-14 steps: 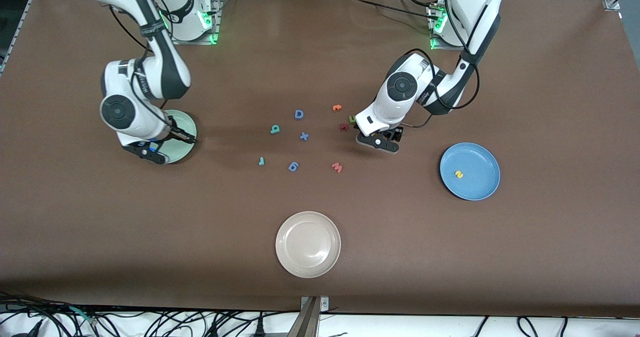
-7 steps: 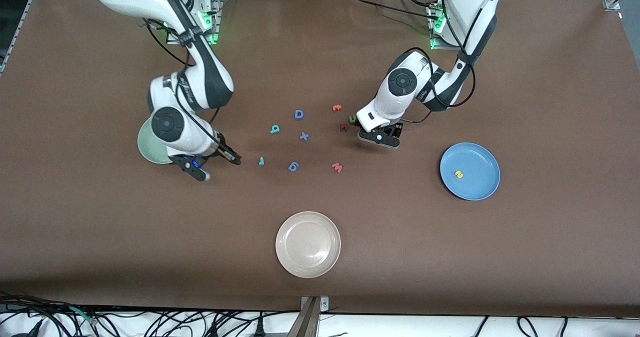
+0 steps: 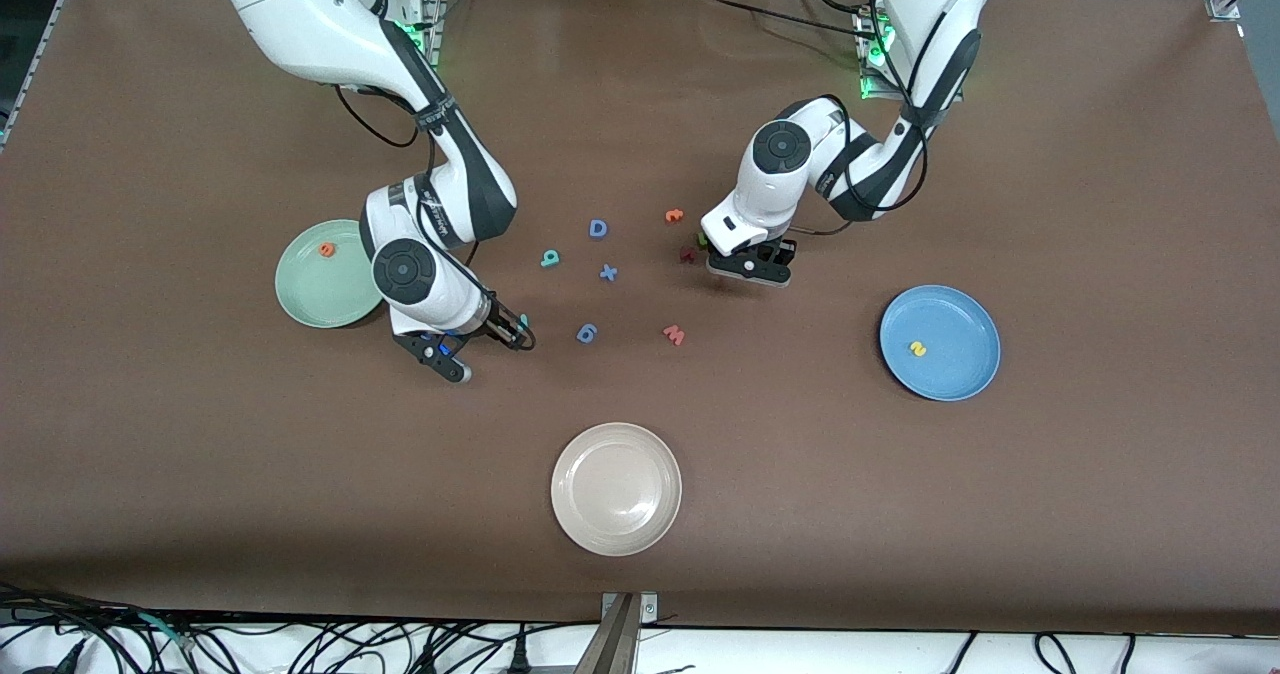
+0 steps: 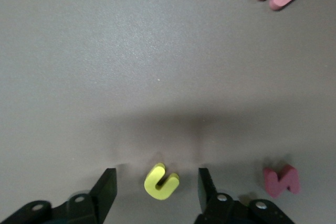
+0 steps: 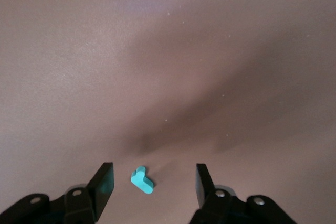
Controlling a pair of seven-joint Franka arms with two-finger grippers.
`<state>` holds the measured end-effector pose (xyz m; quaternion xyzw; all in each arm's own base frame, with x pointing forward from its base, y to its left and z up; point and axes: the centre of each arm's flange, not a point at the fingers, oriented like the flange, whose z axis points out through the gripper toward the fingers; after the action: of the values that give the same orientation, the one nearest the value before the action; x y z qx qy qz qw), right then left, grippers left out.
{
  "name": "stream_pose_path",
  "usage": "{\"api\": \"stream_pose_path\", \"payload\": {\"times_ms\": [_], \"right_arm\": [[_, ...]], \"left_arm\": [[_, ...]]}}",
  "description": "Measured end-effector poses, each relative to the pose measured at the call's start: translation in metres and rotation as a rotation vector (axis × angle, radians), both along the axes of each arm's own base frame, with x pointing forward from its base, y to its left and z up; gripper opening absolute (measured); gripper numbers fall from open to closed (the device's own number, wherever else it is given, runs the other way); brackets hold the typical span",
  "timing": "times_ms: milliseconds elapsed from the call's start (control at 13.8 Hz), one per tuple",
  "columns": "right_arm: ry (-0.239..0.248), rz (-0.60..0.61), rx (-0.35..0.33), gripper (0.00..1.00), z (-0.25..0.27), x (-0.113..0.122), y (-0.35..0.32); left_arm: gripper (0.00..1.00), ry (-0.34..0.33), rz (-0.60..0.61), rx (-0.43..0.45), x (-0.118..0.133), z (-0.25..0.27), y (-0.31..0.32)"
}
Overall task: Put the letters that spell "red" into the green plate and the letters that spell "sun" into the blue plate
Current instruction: 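Drop the yellow u on the blue plate while the right drops t on green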
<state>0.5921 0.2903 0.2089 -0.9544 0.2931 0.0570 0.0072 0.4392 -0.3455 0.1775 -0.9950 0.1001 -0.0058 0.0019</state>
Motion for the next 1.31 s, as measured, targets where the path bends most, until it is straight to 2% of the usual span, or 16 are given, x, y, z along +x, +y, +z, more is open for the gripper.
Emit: {"api": "stream_pose_path", "payload": {"times_ms": [218, 363, 580, 653, 1015, 1160, 1233, 1305], "right_arm": [[-0.016, -0.018, 0.002, 0.71, -0.013, -0.002, 0.007], [-0.017, -0.041, -0.001, 0.71, -0.022, -0.004, 0.012], [-0.019, -0.082, 0.002, 0.71, -0.024, -0.006, 0.018], [-0.019, -0.093, 0.003, 0.71, -0.024, -0.006, 0.02], [-0.001, -0.095, 0.006, 0.65, -0.031, -0.013, 0.03], [0.001, -0.095, 0.005, 0.61, -0.032, -0.014, 0.03], [0.005, -0.095, 0.004, 0.55, -0.032, -0.014, 0.03], [0.007, -0.095, 0.003, 0.44, -0.032, -0.014, 0.03]], "left_arm": [[0.74, 0.0, 0.009, -0.005, 0.0, -0.007, 0.001], [0.7, 0.002, 0.014, -0.005, 0.0, -0.01, 0.002], [0.37, -0.008, 0.027, -0.015, 0.001, -0.006, -0.001], [0.3, -0.009, 0.032, -0.015, 0.001, -0.005, -0.001], [0.3, -0.01, 0.054, -0.016, 0.003, -0.005, 0.001], [0.3, -0.004, 0.077, 0.001, 0.015, -0.003, 0.015], [0.3, 0.01, 0.082, 0.025, 0.027, 0.001, 0.029], [0.3, 0.03, 0.077, 0.055, 0.04, 0.007, 0.044]]}}
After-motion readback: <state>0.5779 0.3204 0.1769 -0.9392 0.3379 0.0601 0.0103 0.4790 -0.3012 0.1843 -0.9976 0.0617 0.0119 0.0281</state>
